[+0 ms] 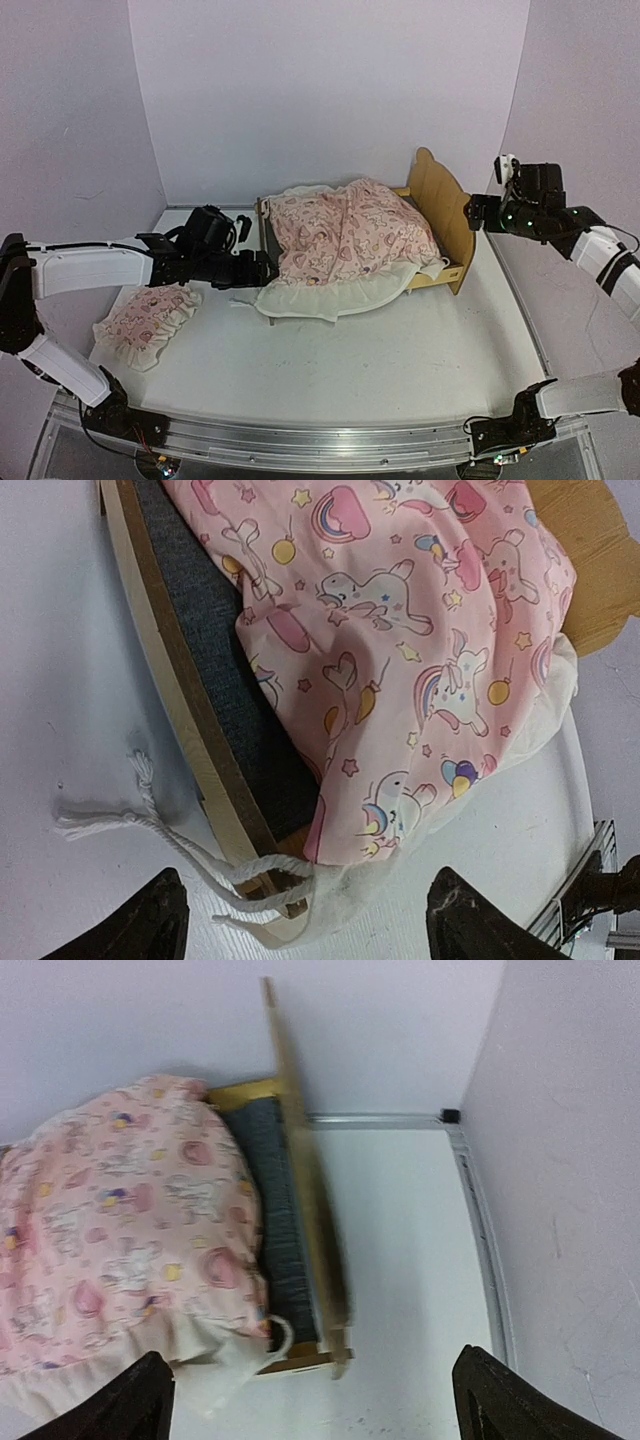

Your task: Set up the pet bed

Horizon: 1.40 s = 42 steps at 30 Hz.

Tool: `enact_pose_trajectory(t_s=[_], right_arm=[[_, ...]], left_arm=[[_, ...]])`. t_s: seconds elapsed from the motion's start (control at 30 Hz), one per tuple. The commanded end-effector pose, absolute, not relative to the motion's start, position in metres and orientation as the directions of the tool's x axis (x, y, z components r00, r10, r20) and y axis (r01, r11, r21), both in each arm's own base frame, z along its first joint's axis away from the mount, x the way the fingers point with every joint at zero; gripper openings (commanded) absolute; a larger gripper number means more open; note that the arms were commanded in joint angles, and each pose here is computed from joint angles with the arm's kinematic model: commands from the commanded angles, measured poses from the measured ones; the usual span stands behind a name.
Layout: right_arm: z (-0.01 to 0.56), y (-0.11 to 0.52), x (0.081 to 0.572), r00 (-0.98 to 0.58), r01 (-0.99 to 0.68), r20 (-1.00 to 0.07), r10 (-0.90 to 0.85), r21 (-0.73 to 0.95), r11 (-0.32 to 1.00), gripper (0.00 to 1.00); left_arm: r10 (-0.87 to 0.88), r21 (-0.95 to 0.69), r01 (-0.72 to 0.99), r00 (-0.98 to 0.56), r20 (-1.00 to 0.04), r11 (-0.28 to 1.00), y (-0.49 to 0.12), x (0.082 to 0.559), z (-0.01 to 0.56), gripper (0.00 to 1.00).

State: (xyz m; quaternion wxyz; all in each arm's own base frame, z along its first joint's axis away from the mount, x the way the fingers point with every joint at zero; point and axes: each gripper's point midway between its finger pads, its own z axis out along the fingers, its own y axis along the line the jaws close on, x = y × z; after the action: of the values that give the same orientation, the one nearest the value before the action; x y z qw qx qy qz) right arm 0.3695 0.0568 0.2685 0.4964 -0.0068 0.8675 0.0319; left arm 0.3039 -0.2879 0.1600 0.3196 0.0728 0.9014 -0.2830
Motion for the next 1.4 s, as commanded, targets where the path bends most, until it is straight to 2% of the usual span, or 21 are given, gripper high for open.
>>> enact_pose_trajectory(t_s=[0.0, 0.1, 0.17, 0.3, 0.33, 0.4, 0.43, 0.47, 0.5, 0.6, 0.7, 0.8, 0.83, 1.0, 1.07, 1.13, 1.3, 1.37], right_arm=[[0.272, 0.117, 0.345, -0.543, -0.251, -0.839, -0.041, 0.115, 0.961, 0.98], [0.241, 0.170, 0.325, -0.632, -0.417, -0.772, -0.064, 0.269, 0.868, 0.98], [0.217, 0.176, 0.322, -0.665, -0.419, -0.740, -0.097, 0.262, 0.869, 0.98], [0.179, 0.162, 0.336, -0.694, -0.366, -0.702, -0.163, 0.149, 0.919, 0.97], [0.173, 0.158, 0.341, -0.704, -0.346, -0.690, -0.170, 0.124, 0.930, 0.91], [0.161, 0.153, 0.347, -0.729, -0.317, -0.659, -0.183, 0.089, 0.944, 0.63], [0.157, 0.152, 0.348, -0.741, -0.308, -0.646, -0.183, 0.085, 0.947, 0.52], [0.153, 0.149, 0.350, -0.748, -0.289, -0.639, -0.178, 0.072, 0.955, 0.43], [0.149, 0.144, 0.350, -0.754, -0.266, -0.634, -0.172, 0.056, 0.962, 0.41], [0.134, 0.136, 0.353, -0.763, -0.237, -0.621, -0.176, 0.015, 0.971, 0.41], [0.120, 0.135, 0.359, -0.773, -0.236, -0.604, -0.195, -0.013, 0.972, 0.56], [0.111, 0.142, 0.365, -0.770, -0.256, -0.607, -0.198, 0.008, 0.967, 0.58], [0.109, 0.145, 0.366, -0.772, -0.260, -0.604, -0.198, 0.015, 0.966, 0.58], [0.103, 0.144, 0.375, -0.765, -0.250, -0.612, -0.200, -0.004, 0.968, 0.56], [0.103, 0.144, 0.377, -0.759, -0.245, -0.621, -0.198, -0.010, 0.970, 0.50], [0.105, 0.143, 0.379, -0.749, -0.236, -0.634, -0.193, -0.016, 0.972, 0.39], [0.117, 0.142, 0.384, -0.726, -0.225, -0.662, -0.184, -0.024, 0.974, 0.03], [0.123, 0.136, 0.381, -0.721, -0.211, -0.667, -0.186, -0.044, 0.976, 0.00]], left_arm=[[-0.039, -0.481, 0.334, -0.789, -0.613, 0.811, -0.299, 0.308, 0.151, 0.80], [-0.024, -0.468, 0.321, -0.804, -0.594, 0.823, -0.298, 0.307, 0.138, 0.77], [-0.015, -0.476, 0.326, -0.814, -0.581, 0.817, -0.300, 0.304, 0.134, 0.74], [-0.005, -0.491, 0.325, -0.830, -0.558, 0.808, -0.304, 0.301, 0.128, 0.62], [-0.003, -0.491, 0.324, -0.833, -0.554, 0.809, -0.305, 0.300, 0.126, 0.60], [0.000, -0.491, 0.318, -0.840, -0.543, 0.811, -0.305, 0.299, 0.121, 0.56], [-0.001, -0.493, 0.313, -0.844, -0.537, 0.812, -0.306, 0.298, 0.119, 0.54], [0.000, -0.495, 0.310, -0.848, -0.530, 0.812, -0.307, 0.298, 0.116, 0.51], [0.004, -0.497, 0.310, -0.851, -0.524, 0.811, -0.308, 0.296, 0.113, 0.49], [0.006, -0.499, 0.307, -0.856, -0.517, 0.810, -0.309, 0.294, 0.109, 0.44], [0.009, -0.500, 0.308, -0.858, -0.514, 0.809, -0.308, 0.291, 0.108, 0.40], [0.008, -0.504, 0.311, -0.857, -0.516, 0.806, -0.306, 0.288, 0.110, 0.33], [0.009, -0.512, 0.311, -0.860, -0.509, 0.801, -0.307, 0.286, 0.110, 0.35], [0.010, -0.565, 0.330, -0.869, -0.495, 0.756, -0.315, 0.272, 0.116, 0.60], [0.018, -0.569, 0.347, -0.864, -0.503, 0.745, -0.318, 0.267, 0.118, 0.64], [0.029, -0.564, 0.358, -0.861, -0.508, 0.744, -0.321, 0.265, 0.117, 0.64], [0.019, -0.535, 0.345, -0.853, -0.522, 0.771, -0.322, 0.275, 0.115, 0.40], [0.008, -0.506, 0.339, -0.837, -0.548, 0.793, -0.316, 0.280, 0.120, 0.30]])
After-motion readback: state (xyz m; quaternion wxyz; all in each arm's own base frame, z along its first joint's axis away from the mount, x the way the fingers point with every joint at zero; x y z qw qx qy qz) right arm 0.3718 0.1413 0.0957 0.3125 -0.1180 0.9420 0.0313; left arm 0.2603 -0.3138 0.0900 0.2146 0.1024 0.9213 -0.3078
